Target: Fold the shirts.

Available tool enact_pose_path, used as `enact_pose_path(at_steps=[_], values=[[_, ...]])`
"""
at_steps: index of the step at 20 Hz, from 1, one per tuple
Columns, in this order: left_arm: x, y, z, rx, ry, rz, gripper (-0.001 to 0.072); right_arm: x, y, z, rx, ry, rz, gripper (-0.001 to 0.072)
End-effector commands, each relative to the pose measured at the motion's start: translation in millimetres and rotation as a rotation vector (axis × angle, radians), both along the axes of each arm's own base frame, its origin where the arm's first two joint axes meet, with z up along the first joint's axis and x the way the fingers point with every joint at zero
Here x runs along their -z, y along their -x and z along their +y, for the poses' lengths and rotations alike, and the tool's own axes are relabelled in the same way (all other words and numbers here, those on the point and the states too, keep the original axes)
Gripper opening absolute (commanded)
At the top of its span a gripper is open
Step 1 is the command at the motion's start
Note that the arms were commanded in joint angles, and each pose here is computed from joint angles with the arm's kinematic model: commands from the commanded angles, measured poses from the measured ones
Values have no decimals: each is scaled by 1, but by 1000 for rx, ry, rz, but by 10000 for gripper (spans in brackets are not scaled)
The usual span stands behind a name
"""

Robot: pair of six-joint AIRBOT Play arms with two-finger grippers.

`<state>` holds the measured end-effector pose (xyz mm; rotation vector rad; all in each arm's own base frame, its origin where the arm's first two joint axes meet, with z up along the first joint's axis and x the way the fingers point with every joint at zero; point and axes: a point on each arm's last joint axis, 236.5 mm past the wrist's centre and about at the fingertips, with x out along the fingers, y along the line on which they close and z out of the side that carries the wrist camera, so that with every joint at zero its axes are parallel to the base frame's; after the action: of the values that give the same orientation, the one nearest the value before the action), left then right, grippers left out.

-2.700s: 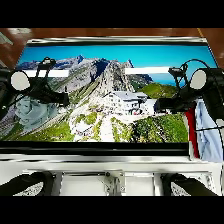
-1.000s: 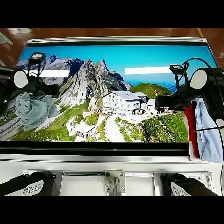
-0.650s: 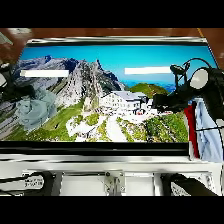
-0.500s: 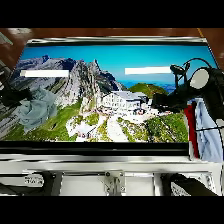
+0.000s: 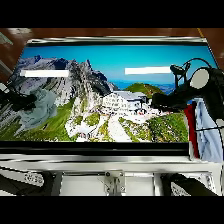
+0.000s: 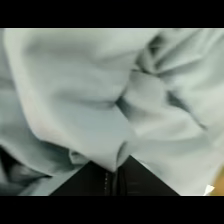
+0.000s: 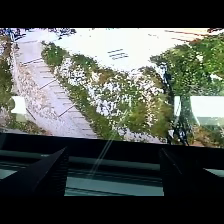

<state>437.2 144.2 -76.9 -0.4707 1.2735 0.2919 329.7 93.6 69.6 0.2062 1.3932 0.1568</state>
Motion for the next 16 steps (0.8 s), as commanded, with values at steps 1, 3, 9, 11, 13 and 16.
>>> enact_pose_path(at_steps=[1, 3, 9, 11, 13, 16], values=[[-66, -31, -47, 74, 138, -181, 39, 1, 3, -2, -9, 11, 8, 681], [-135, -41, -87, 165, 157, -339, 39, 2, 7, -3, -70, 23, 12, 681], [-250, 13, -270, 554, 214, -517, 39, 9, 34, -42, -218, 203, 114, 681], [-251, 41, -344, 700, 276, -497, 39, 9, 53, -55, -250, 250, 198, 681], [-242, 70, -416, 815, 338, -489, 39, 7, 72, -68, -279, 296, 282, 681], [-217, 104, -506, 899, 422, -480, 39, 5, 80, -82, -276, 349, 324, 681]])
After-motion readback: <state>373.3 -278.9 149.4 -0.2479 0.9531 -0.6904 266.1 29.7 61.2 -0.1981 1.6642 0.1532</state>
